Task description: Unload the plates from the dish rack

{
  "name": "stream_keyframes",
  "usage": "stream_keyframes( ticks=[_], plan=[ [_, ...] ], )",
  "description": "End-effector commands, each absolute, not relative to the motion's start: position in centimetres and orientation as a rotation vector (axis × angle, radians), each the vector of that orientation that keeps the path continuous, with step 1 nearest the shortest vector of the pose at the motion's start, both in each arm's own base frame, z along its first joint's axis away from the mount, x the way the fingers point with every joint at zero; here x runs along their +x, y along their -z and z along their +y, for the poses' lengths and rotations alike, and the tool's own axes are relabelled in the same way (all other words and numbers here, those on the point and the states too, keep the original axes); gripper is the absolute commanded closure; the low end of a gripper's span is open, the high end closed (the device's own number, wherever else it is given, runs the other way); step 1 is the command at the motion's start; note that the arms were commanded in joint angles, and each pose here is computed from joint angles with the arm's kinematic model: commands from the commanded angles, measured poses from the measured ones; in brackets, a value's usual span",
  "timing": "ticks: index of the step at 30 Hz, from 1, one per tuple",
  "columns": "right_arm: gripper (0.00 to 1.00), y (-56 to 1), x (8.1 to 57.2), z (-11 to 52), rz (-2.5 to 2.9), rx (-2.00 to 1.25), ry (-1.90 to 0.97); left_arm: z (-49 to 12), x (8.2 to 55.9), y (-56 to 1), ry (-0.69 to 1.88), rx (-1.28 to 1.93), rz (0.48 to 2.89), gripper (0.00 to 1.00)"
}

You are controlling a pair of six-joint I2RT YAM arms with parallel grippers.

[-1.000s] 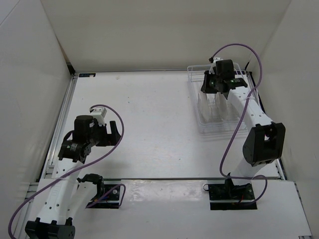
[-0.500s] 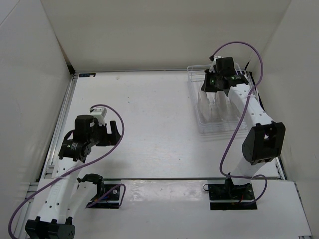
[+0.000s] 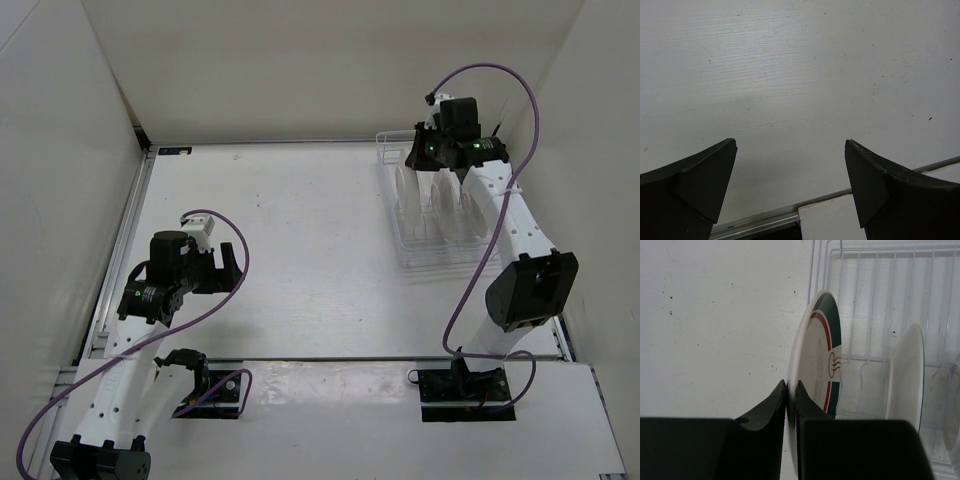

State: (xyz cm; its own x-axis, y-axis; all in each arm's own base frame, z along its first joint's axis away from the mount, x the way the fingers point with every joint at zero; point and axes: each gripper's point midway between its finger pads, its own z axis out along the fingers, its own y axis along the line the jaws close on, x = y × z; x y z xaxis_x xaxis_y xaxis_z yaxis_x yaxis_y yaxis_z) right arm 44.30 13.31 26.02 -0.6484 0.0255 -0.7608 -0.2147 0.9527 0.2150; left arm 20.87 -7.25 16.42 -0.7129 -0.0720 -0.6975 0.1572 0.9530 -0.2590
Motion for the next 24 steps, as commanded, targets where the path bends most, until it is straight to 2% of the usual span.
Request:
stream_keyframes(
  ticks=[1,6,13,20,24],
  plan=[
    [1.00,-32.8,44.1,12.8,2.072,-0.174,-0.344,-7.0,20.9,-16.5,0.377,0.047,2.325,0.00],
    [1.00,-36.7,42.1,14.2,1.981,-0.228,-0.422,-7.1,20.8,-16.4,0.384,0.043,2.334,0.00],
    [1.00,-40.9,37.8,19.2,1.866,-0.406,-0.516,-7.1,20.9,-16.4,0.385,0.041,2.331,0.00],
    [1.00,-38.0,34.8,26.5,1.878,-0.641,-0.493,-7.0,20.9,-16.2,0.380,0.039,2.338,0.00],
    [1.00,-33.8,34.6,29.4,1.934,-0.733,-0.374,-7.1,20.9,-16.1,0.382,0.039,2.345,0.00]
  ],
)
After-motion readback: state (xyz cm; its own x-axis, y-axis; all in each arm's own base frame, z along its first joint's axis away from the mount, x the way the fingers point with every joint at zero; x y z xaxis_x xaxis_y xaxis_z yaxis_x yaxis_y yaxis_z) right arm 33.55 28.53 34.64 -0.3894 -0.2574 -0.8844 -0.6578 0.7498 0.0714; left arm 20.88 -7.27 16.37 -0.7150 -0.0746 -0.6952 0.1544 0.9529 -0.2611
